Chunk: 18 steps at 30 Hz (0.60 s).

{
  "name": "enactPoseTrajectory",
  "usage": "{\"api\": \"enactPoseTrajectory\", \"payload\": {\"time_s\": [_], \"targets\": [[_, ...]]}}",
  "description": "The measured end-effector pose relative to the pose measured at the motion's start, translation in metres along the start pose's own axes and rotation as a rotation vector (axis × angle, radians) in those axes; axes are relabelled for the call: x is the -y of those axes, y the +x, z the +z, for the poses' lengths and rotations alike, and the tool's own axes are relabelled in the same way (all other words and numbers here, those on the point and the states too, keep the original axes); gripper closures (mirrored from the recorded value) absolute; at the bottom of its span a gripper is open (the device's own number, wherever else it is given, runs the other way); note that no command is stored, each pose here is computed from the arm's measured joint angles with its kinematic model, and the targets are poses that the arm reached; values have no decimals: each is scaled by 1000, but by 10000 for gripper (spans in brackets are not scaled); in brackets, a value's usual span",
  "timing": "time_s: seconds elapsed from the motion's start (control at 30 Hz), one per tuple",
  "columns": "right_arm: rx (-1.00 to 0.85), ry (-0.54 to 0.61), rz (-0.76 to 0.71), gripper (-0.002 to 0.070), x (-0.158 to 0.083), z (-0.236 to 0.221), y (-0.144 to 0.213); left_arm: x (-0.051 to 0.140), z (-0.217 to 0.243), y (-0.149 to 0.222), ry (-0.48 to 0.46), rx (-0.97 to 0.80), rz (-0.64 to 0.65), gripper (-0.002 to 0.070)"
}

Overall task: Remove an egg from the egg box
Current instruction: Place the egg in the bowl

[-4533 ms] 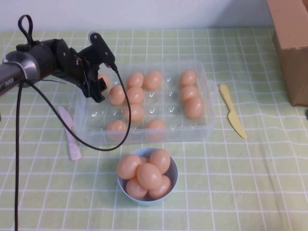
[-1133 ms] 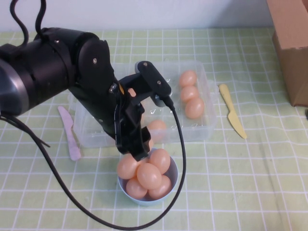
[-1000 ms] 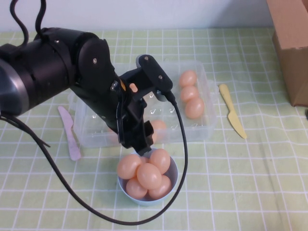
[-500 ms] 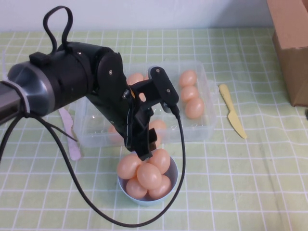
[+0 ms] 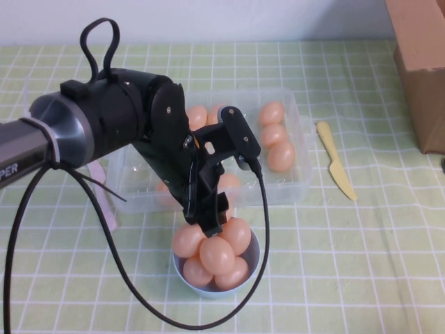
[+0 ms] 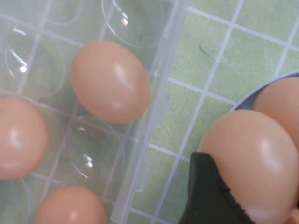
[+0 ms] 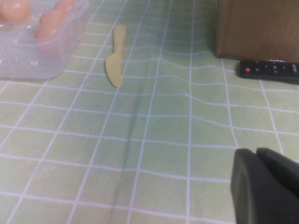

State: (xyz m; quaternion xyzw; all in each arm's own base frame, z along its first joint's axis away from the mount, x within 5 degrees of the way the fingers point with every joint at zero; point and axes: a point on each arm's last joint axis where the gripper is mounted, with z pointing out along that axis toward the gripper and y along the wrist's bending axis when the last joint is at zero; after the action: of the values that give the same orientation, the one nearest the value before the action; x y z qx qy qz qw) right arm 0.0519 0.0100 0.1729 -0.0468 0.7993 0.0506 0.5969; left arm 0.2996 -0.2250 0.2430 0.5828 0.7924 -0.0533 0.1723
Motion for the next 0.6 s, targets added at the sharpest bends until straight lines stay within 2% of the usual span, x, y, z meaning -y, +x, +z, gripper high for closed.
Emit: {"api": "enactPoseTrajectory", "payload": {"time_s": [0.6], "targets": [[0, 0, 0, 694, 0, 0, 0, -1, -4, -3, 8, 0, 27, 351]]}}
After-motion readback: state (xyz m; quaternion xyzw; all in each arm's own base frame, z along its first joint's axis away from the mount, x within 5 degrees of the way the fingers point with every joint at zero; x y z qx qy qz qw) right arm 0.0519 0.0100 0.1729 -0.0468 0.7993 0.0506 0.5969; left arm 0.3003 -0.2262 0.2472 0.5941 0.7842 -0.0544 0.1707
